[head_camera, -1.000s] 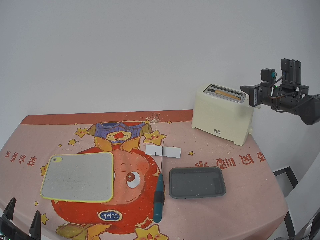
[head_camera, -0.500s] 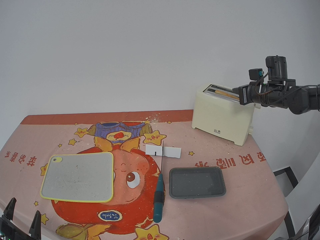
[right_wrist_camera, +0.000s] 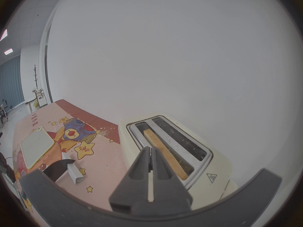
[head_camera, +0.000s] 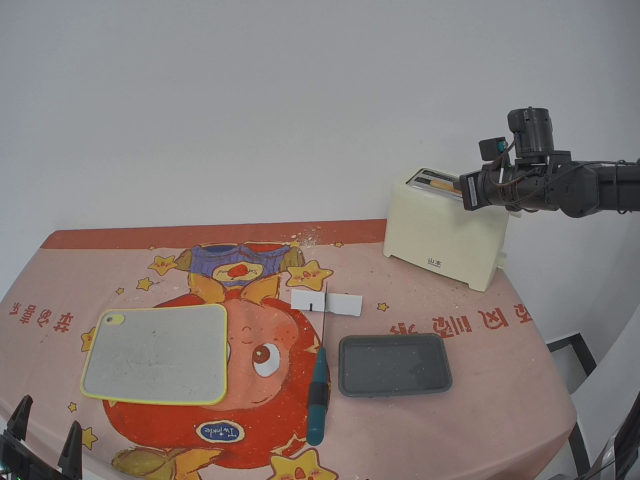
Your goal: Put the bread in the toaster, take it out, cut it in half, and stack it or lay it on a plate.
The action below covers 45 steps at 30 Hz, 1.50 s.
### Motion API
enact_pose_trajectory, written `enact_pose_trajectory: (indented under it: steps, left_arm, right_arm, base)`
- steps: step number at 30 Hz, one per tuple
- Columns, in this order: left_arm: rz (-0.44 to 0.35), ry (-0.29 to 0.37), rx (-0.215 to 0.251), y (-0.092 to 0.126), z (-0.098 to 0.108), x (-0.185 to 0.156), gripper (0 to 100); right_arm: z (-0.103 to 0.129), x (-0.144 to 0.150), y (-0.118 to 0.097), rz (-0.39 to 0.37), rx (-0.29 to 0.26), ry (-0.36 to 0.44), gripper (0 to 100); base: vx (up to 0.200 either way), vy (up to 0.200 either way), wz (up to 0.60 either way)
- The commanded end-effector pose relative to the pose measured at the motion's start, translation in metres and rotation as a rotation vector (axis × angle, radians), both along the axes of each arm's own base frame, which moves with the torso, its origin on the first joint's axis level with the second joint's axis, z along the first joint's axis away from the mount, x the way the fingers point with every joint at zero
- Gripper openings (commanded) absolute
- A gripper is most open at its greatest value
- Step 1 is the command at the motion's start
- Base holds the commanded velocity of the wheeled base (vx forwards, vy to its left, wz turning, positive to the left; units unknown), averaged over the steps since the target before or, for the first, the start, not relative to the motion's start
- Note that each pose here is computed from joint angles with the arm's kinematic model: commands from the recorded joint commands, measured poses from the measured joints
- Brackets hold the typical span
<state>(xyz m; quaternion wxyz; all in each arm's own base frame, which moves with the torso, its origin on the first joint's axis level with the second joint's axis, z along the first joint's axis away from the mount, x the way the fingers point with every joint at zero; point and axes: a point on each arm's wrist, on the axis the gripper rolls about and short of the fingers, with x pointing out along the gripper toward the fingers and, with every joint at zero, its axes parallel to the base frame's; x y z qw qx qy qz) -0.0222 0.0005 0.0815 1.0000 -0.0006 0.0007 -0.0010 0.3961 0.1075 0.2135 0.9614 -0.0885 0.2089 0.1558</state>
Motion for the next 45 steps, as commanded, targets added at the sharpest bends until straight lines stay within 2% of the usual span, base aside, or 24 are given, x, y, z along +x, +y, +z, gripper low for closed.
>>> enact_pose_trajectory:
  steps: [1, 11, 18, 24, 45]
  left_arm:
    - [0.0, 0.017, 0.0, 0.0, -0.005, 0.001, 100]
    - [0.0, 0.017, 0.0, 0.0, -0.005, 0.001, 100]
    - [0.0, 0.017, 0.0, 0.0, -0.005, 0.001, 100]
    - [0.0, 0.017, 0.0, 0.0, -0.005, 0.001, 100]
    - [0.0, 0.017, 0.0, 0.0, -0.005, 0.001, 100]
  right_arm:
    - [-0.004, 0.005, 0.002, 0.001, -0.002, 0.007, 0]
    - [-0.012, 0.015, 0.006, 0.0, -0.006, 0.014, 0]
    - [-0.007, 0.022, 0.005, -0.006, 0.0, -0.009, 0]
    - [-0.005, 0.022, -0.002, -0.023, -0.004, 0.006, 0]
    - [-0.011, 0.03, 0.003, -0.037, -0.017, 0.011, 0]
  base:
    - [0.0, 0.0, 0.0]
    - [0.0, 0.0, 0.0]
    - [0.0, 0.0, 0.0]
    - [0.0, 0.0, 0.0]
    - [0.0, 0.0, 0.0]
